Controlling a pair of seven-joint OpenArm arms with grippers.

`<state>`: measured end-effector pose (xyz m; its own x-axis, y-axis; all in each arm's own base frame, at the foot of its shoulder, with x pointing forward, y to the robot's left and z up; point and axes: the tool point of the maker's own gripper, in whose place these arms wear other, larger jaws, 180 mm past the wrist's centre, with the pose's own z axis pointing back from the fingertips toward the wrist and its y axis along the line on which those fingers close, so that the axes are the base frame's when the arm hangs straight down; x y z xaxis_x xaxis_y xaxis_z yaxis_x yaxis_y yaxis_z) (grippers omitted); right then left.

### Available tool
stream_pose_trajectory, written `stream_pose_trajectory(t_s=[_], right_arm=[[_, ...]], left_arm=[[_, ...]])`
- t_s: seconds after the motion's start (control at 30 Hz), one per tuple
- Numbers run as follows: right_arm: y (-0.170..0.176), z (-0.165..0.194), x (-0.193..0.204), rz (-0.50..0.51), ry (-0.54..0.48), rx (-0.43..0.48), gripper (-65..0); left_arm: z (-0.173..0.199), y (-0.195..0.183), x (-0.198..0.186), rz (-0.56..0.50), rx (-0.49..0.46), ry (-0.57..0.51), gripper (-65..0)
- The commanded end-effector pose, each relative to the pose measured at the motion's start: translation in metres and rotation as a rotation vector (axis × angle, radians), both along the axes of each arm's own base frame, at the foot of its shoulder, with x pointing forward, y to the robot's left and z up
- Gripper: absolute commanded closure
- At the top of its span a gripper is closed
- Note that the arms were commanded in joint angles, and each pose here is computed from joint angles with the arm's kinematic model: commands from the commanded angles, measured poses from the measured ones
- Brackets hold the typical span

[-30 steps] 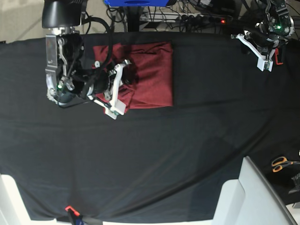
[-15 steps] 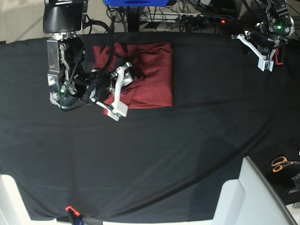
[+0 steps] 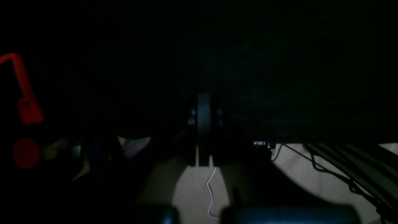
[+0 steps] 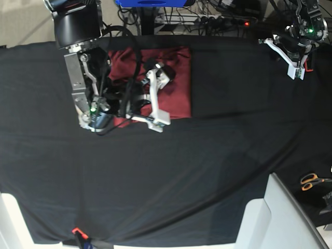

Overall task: Fold the T-shirt properly
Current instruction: 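Release the folded end and lift the right gripper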

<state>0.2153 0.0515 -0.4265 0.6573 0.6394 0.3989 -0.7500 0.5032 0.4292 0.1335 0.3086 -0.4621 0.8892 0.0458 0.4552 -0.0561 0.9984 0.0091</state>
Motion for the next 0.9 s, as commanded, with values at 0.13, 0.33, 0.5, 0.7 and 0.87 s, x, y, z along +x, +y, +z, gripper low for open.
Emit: stream_pose_trajectory(t_s=[0.13,0.33,0.5,0.7,0.87], right_arm=[[0.015,0.015,0.008,0.078,-0.048,0.003,-50.9],[0.036,0.021,-0.003,0.212,-0.08,-0.012,-50.9],[0.053,0.051,0.001,0.279,-0.191,0.034,-50.9],[0.021,0.096,0.038,0.182,-0.386,0.03,-50.9],[-0.077,0.083,0.078,-0.119,-0.369,-0.054,-44.7]], left_arm=[[0.01,0.006,0.016,-0.002,0.014,-0.05,0.0],[0.014,0.007,0.028,-0.002,0.015,-0.075,0.0],[0.015,0.007,0.03,-0.003,0.016,-0.08,0.0],[0.017,0.012,0.03,-0.008,0.028,-0.076,0.0],[0.018,0.014,0.03,-0.009,0.033,-0.075,0.0]])
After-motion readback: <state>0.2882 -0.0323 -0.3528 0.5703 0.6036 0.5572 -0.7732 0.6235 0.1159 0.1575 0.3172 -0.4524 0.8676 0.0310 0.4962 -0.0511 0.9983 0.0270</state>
